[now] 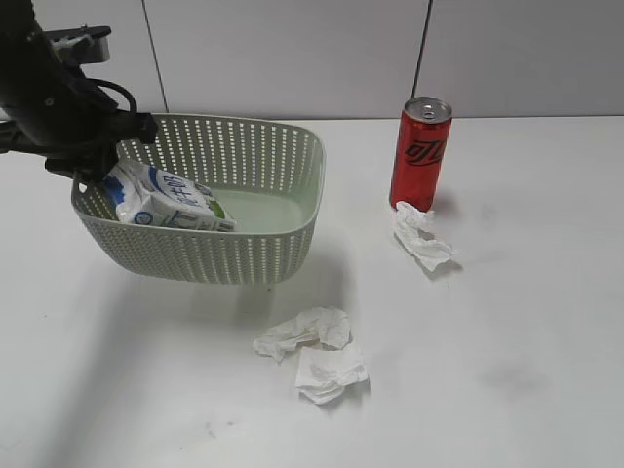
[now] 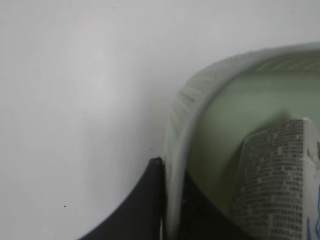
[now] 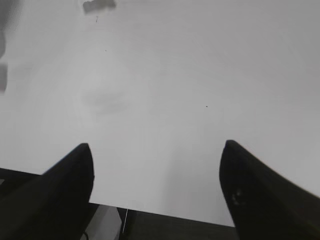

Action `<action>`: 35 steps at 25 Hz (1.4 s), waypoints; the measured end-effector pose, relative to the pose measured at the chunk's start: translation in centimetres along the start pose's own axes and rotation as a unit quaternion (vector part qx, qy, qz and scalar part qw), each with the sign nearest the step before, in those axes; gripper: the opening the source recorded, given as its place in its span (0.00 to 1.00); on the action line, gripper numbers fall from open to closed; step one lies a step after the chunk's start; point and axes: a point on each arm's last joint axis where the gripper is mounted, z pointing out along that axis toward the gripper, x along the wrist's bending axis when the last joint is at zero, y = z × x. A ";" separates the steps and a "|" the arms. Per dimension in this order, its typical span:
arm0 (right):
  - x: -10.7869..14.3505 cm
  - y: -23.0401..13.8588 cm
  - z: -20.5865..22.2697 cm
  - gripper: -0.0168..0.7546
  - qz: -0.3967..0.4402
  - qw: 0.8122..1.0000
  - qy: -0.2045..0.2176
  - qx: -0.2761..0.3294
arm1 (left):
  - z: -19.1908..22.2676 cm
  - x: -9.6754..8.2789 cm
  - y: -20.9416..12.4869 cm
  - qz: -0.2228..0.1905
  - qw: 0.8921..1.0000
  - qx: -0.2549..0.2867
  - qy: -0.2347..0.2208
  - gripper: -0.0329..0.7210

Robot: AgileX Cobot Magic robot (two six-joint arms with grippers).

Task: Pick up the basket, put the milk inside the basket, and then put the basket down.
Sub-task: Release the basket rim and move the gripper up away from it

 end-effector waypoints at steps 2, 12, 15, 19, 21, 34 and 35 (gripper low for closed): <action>0.1 -2.0 -0.6 0.79 0.000 0.999 0.000 -0.035 | 0.0 0.0 0.0 -0.005 1.000 -0.002 -0.001 0.04; 0.2 -9.0 -3.2 0.79 0.001 0.983 0.000 -0.184 | 0.0 0.0 0.0 -0.009 1.000 -0.003 -0.001 0.04; 0.3 -10.2 -4.3 0.79 0.000 0.974 -0.001 -0.226 | 0.0 0.0 0.0 -0.011 1.000 -0.003 -0.001 0.04; 0.3 -12.0 -5.1 0.79 0.000 0.964 -0.002 -0.264 | 0.0 0.0 0.1 -0.014 1.000 -0.003 -0.001 0.04; 0.3 -12.8 -5.3 0.79 0.000 0.961 -0.002 -0.277 | 0.0 0.0 0.1 -0.015 1.000 -0.006 -0.002 0.04; 0.3 -13.3 -4.7 0.79 -0.019 0.965 -0.013 -0.262 | 0.0 -0.1 0.3 -0.028 0.999 -0.017 -0.005 0.04; 0.3 -13.3 -4.7 0.79 -0.016 0.965 -0.014 -0.262 | 0.0 -0.1 0.3 -0.031 0.999 -0.018 -0.005 0.04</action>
